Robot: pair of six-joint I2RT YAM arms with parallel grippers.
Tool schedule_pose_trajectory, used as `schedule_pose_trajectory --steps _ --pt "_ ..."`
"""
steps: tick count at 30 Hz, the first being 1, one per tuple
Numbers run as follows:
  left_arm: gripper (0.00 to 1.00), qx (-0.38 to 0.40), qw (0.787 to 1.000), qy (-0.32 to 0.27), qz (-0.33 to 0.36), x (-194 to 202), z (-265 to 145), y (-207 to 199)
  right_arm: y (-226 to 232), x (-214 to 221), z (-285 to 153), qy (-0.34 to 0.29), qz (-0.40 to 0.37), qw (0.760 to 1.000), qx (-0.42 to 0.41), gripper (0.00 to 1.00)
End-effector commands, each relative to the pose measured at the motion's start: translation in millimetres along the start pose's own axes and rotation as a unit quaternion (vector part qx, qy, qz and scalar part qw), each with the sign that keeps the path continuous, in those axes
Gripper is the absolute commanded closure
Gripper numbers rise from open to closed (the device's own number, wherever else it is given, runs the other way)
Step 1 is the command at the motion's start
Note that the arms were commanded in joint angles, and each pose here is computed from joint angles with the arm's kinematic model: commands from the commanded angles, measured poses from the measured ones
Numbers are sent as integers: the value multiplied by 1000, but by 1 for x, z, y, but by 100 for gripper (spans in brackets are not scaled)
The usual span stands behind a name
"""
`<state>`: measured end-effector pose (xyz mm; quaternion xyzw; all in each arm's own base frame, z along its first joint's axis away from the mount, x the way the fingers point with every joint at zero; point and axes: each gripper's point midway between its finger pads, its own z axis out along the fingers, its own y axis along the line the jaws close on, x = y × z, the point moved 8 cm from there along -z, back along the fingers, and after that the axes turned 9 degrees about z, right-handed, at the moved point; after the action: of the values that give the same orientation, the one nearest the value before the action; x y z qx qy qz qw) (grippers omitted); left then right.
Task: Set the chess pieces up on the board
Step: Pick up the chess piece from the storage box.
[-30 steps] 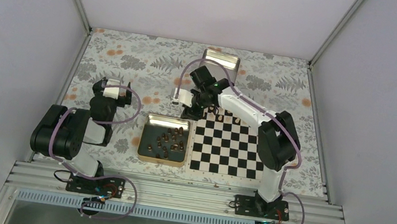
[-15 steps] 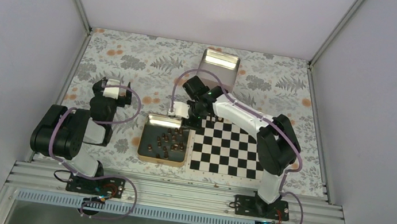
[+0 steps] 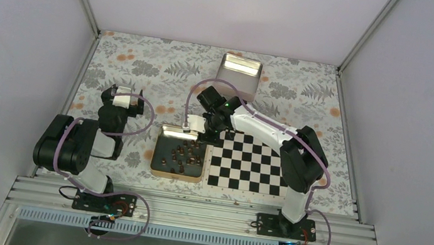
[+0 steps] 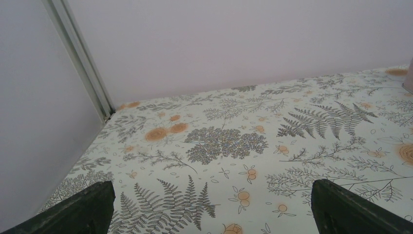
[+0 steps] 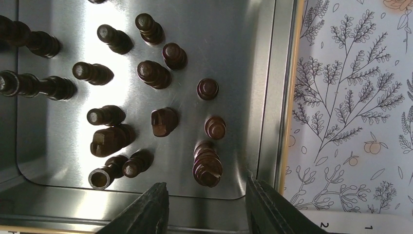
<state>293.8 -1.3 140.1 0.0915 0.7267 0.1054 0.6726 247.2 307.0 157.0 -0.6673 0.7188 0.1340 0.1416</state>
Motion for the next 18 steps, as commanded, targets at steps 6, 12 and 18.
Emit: schedule_pose_trajectory --steps 6,12,18 --pt "0 -4 1000 -22 -3 -7 1 1 1 -3 9 1 -6 1000 -7 59" --pt "0 -5 1000 -22 -3 -7 1 1 -1 -5 16 3 -6 1000 -11 61" --pt "0 -4 1000 -23 -4 -7 1 1 -1 -3 21 4 -4 1000 -12 65"
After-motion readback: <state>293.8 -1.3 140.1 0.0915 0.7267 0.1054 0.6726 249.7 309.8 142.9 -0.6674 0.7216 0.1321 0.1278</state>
